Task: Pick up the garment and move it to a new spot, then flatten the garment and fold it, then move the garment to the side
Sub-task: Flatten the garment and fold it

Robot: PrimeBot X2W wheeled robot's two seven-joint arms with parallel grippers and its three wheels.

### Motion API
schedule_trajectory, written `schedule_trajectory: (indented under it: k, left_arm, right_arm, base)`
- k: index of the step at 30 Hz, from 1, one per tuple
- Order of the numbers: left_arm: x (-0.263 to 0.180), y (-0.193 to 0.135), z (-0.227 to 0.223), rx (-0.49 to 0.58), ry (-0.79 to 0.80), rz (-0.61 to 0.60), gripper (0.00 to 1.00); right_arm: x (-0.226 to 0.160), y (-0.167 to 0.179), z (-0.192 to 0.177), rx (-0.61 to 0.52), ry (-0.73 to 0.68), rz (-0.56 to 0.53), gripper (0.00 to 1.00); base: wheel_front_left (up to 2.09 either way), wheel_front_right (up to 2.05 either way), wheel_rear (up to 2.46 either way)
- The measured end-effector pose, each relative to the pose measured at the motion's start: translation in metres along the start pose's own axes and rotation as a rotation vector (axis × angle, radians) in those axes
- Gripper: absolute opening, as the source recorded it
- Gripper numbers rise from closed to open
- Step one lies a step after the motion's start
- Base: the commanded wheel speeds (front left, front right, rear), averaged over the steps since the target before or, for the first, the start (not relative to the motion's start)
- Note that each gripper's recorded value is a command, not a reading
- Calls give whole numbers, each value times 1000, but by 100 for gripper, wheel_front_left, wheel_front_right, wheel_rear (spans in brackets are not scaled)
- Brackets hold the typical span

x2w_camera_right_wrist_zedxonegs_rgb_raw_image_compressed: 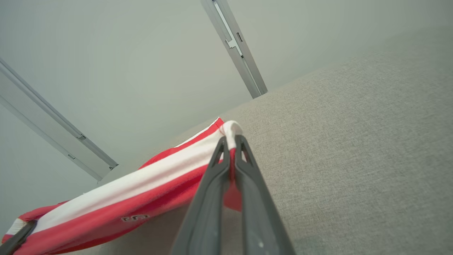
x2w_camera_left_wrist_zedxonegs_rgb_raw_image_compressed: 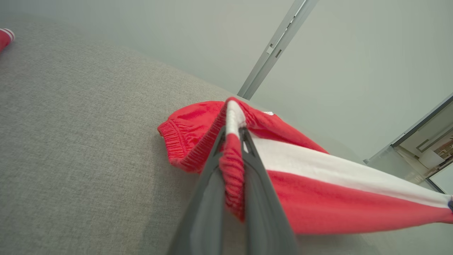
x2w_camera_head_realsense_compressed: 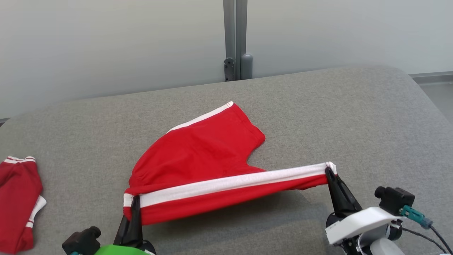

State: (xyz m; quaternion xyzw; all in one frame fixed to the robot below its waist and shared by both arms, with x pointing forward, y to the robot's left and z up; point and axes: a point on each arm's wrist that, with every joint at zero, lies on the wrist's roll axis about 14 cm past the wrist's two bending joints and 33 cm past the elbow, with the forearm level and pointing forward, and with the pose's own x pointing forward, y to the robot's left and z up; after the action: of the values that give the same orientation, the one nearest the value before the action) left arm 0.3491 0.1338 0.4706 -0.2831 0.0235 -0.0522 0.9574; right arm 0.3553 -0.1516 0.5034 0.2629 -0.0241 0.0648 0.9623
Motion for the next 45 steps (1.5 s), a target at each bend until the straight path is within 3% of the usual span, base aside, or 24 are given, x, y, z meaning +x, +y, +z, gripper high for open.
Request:
schedule_trajectory:
  k: [14,23,33,34,35,36,37,38,39,40,45]
  left_arm:
    - [55,0,28,-60,-70,-1,0]
    - [96,22,27,-92,-55,47,0]
    - [113,55,13,-72,-12,118,0]
    - [114,57,11,-69,-8,121,4]
    - [115,59,10,-65,-4,124,23]
    - [116,61,9,-62,-1,127,61]
    - [116,62,8,-60,4,129,91]
    - [116,65,5,-58,12,135,100]
    - [116,66,3,-54,21,137,100]
    - [115,67,1,-47,28,139,100]
    - [114,79,5,-3,20,166,100]
  right_arm:
    - [118,34,10,-150,22,139,0]
    - [194,44,-21,-232,107,186,0]
    - [238,43,-84,-279,244,214,0]
    - [241,42,-89,-280,252,213,0]
    - [244,41,-94,-281,261,211,0]
    - [246,40,-99,-282,272,209,0]
    - [247,39,-105,-285,284,209,0]
    - [248,38,-110,-282,294,207,36]
    - [249,37,-115,-277,303,204,81]
    - [250,37,-119,-274,307,204,100]
    - [252,40,-123,-255,300,204,100]
  base:
    - [0,0,0]
    - [0,0,0]
    - [0,0,0]
    - [0,0,0]
    - [0,0,0]
    - [0,0,0]
    - [0,0,0]
    - [0,0,0]
    - [0,0,0]
    - [0,0,0]
    - [0,0,0]
